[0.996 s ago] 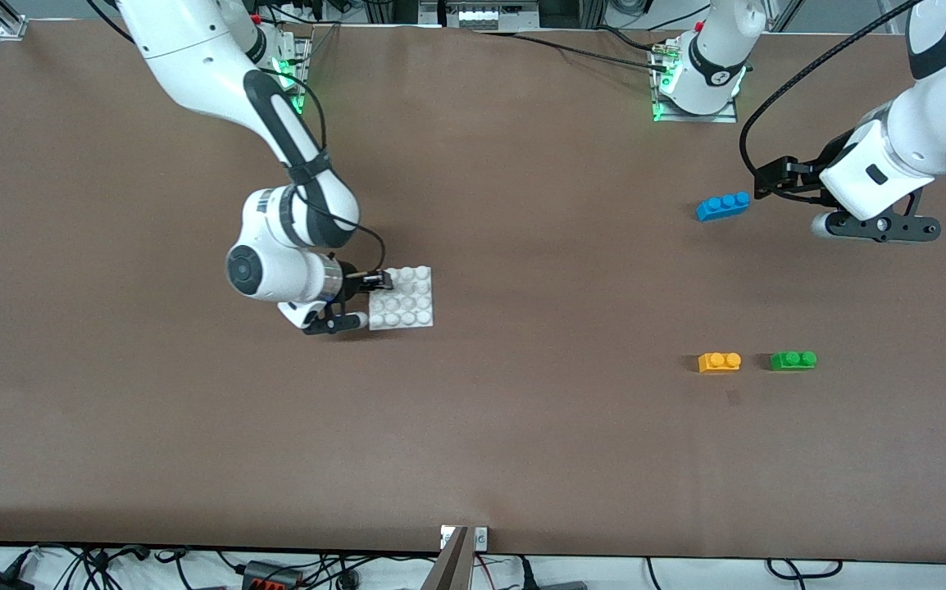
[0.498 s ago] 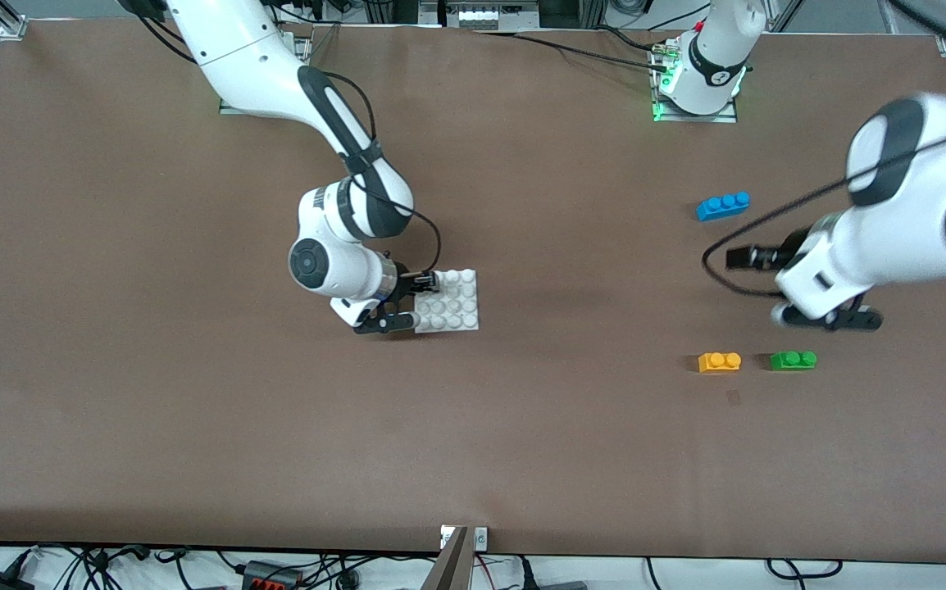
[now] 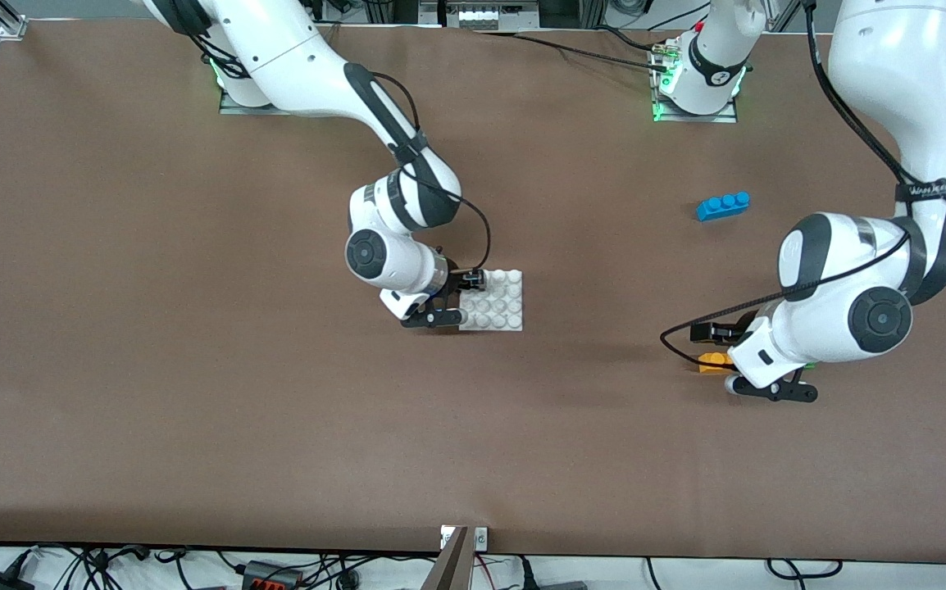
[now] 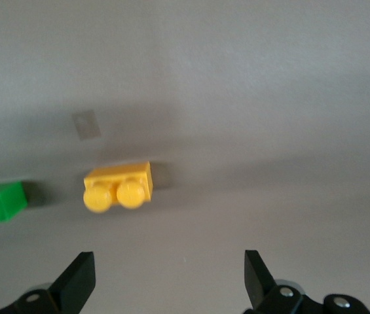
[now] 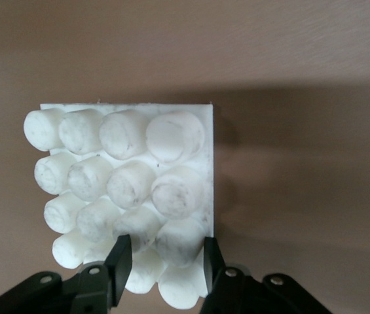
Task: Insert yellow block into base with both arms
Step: 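Slide the base plate with the right gripper while the left gripper reaches the yellow brick, then release the base plate and withdraw the right gripper while the left grasps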
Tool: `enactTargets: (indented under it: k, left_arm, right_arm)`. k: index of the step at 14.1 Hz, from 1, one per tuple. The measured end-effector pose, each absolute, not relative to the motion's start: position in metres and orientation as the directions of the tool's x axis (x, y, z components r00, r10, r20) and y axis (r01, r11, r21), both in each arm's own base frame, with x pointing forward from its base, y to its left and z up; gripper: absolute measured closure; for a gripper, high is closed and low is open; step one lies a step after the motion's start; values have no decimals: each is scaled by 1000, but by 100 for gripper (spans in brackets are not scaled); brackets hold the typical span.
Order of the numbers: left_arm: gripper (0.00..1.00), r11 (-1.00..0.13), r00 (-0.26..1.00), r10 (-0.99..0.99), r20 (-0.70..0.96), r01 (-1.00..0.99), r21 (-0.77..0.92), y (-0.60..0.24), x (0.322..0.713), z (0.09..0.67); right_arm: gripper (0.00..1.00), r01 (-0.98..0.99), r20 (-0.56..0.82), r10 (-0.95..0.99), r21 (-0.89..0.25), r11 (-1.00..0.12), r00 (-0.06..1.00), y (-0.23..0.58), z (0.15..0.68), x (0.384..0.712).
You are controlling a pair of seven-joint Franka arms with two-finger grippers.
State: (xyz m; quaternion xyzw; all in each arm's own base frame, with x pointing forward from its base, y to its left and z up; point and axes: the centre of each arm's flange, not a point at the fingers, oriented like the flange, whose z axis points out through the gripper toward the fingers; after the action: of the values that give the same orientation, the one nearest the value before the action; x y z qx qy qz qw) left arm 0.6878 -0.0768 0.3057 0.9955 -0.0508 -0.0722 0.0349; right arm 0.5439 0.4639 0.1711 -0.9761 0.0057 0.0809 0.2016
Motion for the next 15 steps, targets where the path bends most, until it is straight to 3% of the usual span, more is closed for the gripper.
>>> enactTargets:
  k: [2,4,7,8,11,15]
  left_arm:
    - [0,-984,979,-164,-117,-155,84,-66,693,291]
    - [0,-979,975,-193,-111,-184,88,-53,696,277]
    - [0,-979,975,-193,-113,-184,88,-50,694,263]
    - [0,-979,975,-191,-109,-182,87,-49,693,259]
    - [0,-983,982,-173,-76,-168,71,-39,687,238]
    - [0,-985,984,-164,-70,-159,63,-33,684,232]
  right_arm:
    - [48,-46,-159,19,-397,-917,987,470,170,543]
    - [34,-44,-158,21,-394,-918,987,473,160,540]
    - [4,-28,-143,32,-399,-917,989,482,162,537]
    - [0,-23,-145,37,-396,-918,989,480,173,541]
    - [0,9,-186,71,-314,-949,980,435,227,571]
    - [0,96,-217,120,-115,-989,969,360,311,594]
